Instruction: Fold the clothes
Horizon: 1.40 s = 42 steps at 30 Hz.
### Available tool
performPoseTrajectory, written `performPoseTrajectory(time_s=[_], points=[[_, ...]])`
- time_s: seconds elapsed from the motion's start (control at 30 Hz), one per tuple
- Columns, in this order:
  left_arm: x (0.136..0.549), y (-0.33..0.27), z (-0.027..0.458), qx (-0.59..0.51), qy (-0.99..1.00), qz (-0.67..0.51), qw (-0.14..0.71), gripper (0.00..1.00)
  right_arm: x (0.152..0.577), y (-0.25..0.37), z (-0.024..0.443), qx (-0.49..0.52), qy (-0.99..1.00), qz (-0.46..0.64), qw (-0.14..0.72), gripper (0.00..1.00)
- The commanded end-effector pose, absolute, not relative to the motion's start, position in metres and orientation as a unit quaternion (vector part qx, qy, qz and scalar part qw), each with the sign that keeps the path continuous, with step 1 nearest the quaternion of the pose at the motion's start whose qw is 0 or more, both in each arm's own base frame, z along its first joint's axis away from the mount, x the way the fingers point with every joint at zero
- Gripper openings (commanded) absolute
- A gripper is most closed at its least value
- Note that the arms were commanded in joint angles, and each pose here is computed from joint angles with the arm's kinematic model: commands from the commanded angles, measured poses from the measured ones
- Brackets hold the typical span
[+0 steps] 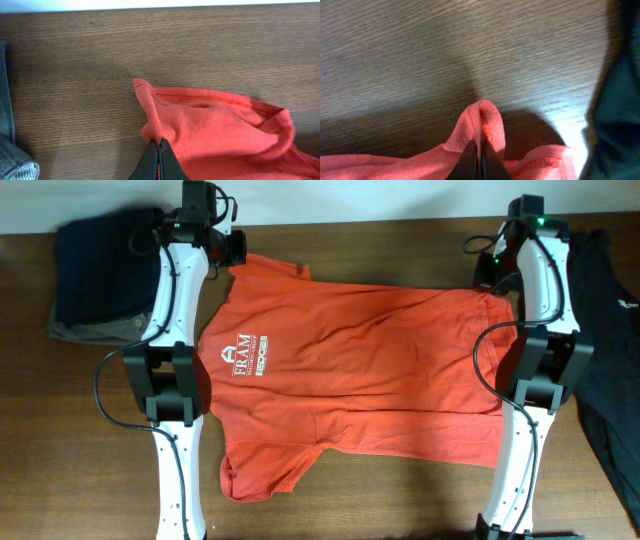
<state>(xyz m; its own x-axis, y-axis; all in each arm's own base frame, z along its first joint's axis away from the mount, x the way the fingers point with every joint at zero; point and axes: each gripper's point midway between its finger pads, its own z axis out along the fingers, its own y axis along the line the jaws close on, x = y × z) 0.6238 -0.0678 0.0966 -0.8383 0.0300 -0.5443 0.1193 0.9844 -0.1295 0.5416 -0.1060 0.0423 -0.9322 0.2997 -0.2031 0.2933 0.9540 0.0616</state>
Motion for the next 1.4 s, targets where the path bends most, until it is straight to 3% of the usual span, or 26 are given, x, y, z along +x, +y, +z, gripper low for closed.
performPoseTrajectory(time_s=[0.0,0.23,0.73,1.27,1.37], points=[[0.618,-0.063,0.154,0.039,0.945,-0.08,0.316,0.01,0.548,-0.118,0.096,0.161,0.974,0.001,0.156,0.04],[0.59,-0.06,0.144,0.034,0.962,-0.076,0.259,0.01,0.534,-0.11,0.124,0.16,0.976,0.014,0.15,0.04],[0.551,-0.02,0.124,-0.004,0.984,-0.058,0.168,0.01,0.49,-0.117,0.117,0.192,0.979,0.019,0.065,0.05],[0.5,-0.019,0.112,-0.011,0.996,-0.056,0.062,0.01,0.477,-0.115,0.115,0.209,0.977,0.019,0.037,0.13],[0.492,-0.019,0.111,-0.012,0.997,-0.056,0.045,0.01,0.477,-0.114,0.115,0.209,0.977,0.019,0.037,0.09]])
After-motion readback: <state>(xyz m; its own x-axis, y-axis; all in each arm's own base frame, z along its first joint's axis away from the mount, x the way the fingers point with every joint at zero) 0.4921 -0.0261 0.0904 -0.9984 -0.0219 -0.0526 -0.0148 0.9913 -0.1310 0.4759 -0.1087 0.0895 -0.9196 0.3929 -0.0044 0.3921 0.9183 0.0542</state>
